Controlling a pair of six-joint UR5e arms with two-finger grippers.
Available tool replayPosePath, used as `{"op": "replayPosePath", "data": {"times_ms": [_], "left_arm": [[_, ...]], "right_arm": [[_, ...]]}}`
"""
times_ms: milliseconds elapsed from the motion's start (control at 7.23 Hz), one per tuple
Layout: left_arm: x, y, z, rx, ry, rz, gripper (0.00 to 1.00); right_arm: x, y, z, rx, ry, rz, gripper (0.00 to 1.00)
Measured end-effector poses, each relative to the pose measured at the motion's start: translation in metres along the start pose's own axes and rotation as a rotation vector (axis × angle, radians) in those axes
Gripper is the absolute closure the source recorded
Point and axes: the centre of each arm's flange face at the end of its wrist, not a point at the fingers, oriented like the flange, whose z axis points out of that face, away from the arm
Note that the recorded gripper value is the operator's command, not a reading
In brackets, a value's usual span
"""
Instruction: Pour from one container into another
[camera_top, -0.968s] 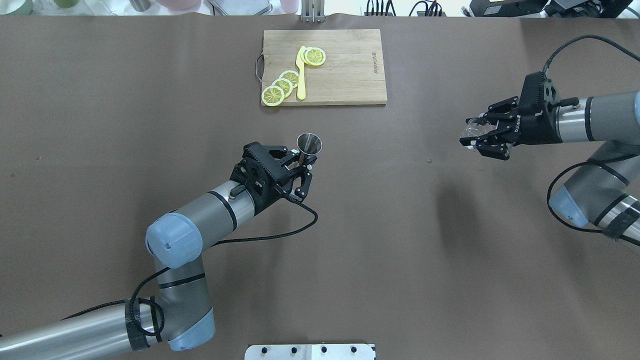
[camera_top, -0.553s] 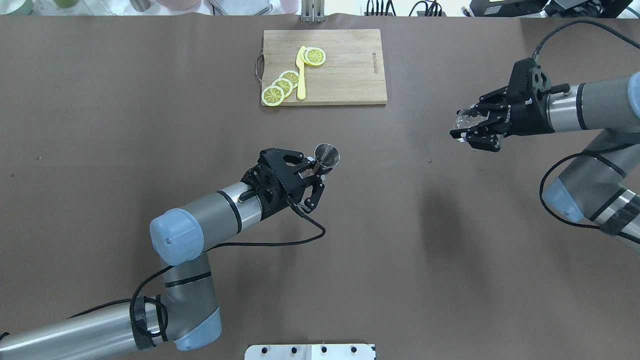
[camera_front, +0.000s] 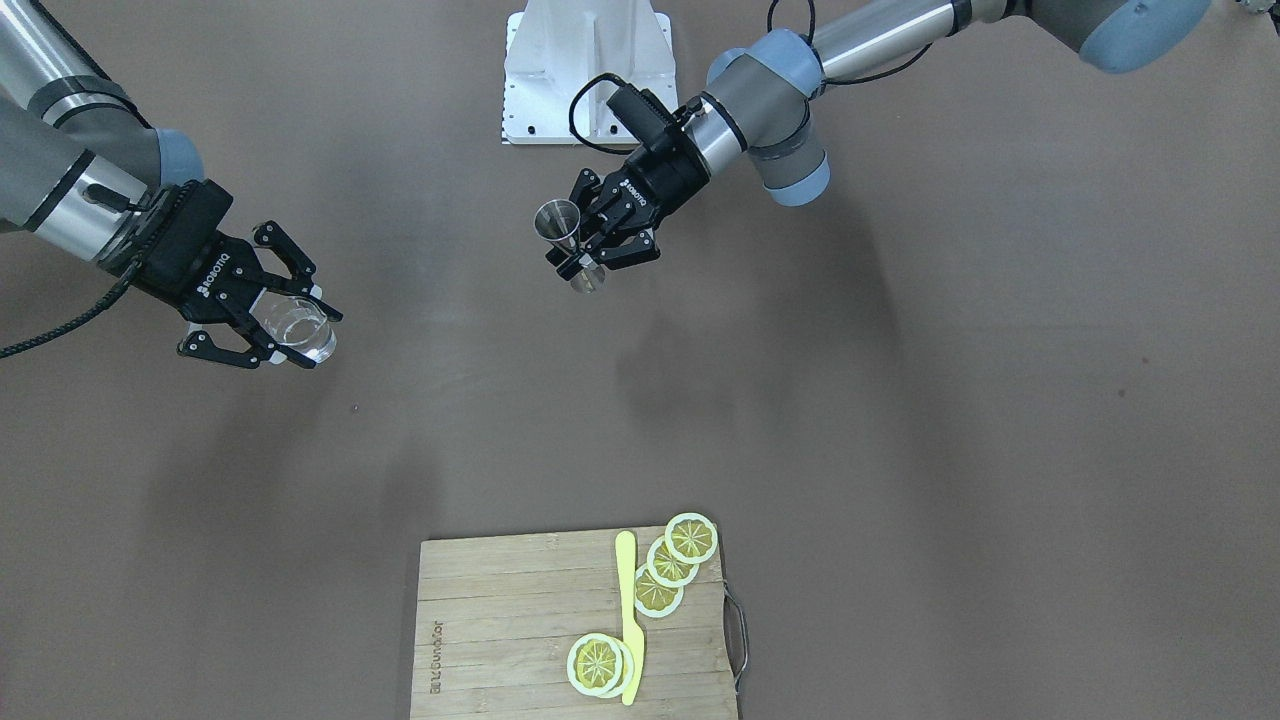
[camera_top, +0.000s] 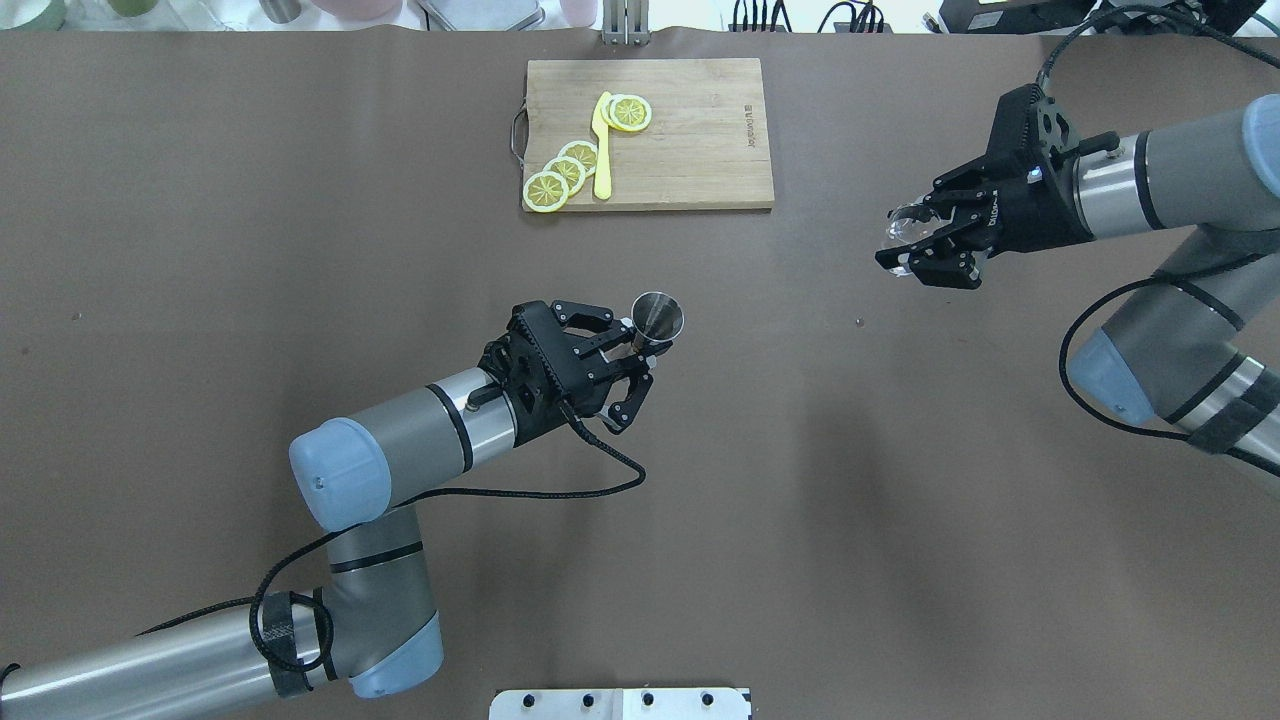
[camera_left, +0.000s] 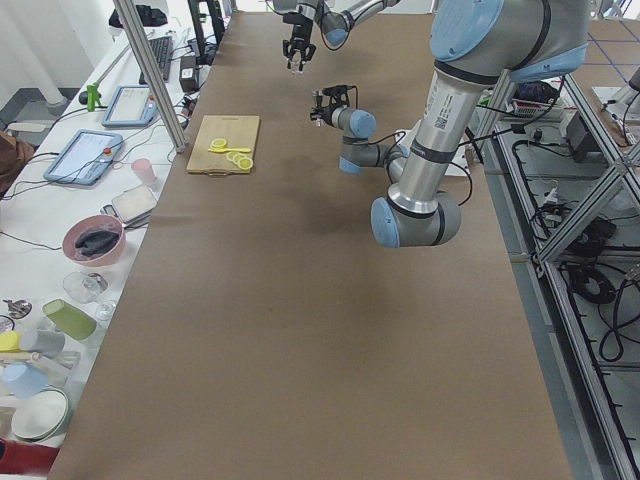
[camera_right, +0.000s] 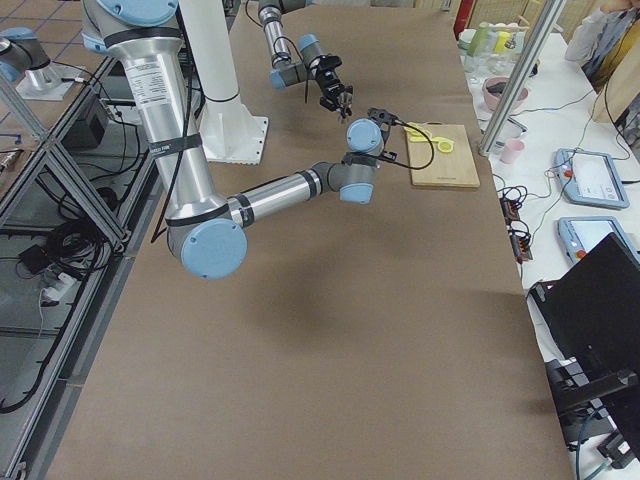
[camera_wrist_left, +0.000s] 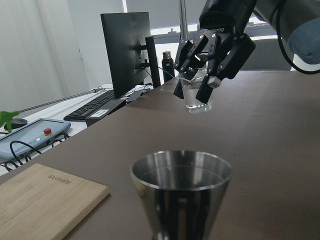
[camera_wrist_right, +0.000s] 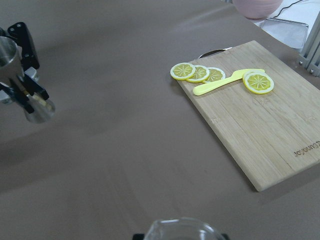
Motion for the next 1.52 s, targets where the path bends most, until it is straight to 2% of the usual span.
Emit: {"op": "replayPosePath", "data": {"times_ms": [415, 553, 968, 1521], "left_arm": [[0.001, 0.0, 0.0, 0.003, 0.003, 0.0, 1.0], [0.001, 0.0, 0.0, 0.003, 0.003, 0.0, 1.0], [0.0, 0.0, 0.0, 0.003, 0.002, 0.0, 1.0], [-0.004, -0.001, 0.0, 0.004, 0.004, 0.001, 1.0]], "right_arm": [[-0.016, -0.024, -0.006, 0.008, -0.076, -0.031, 1.0], [-0.02, -0.036, -0.007, 0.014, -0.092, -0.067, 1.0], [-0.042, -0.078, -0.006, -0.011, -0.117, -0.155, 1.0], [-0.071, -0.134, 0.009, -0.052, -0.127, -0.175, 1.0]]}}
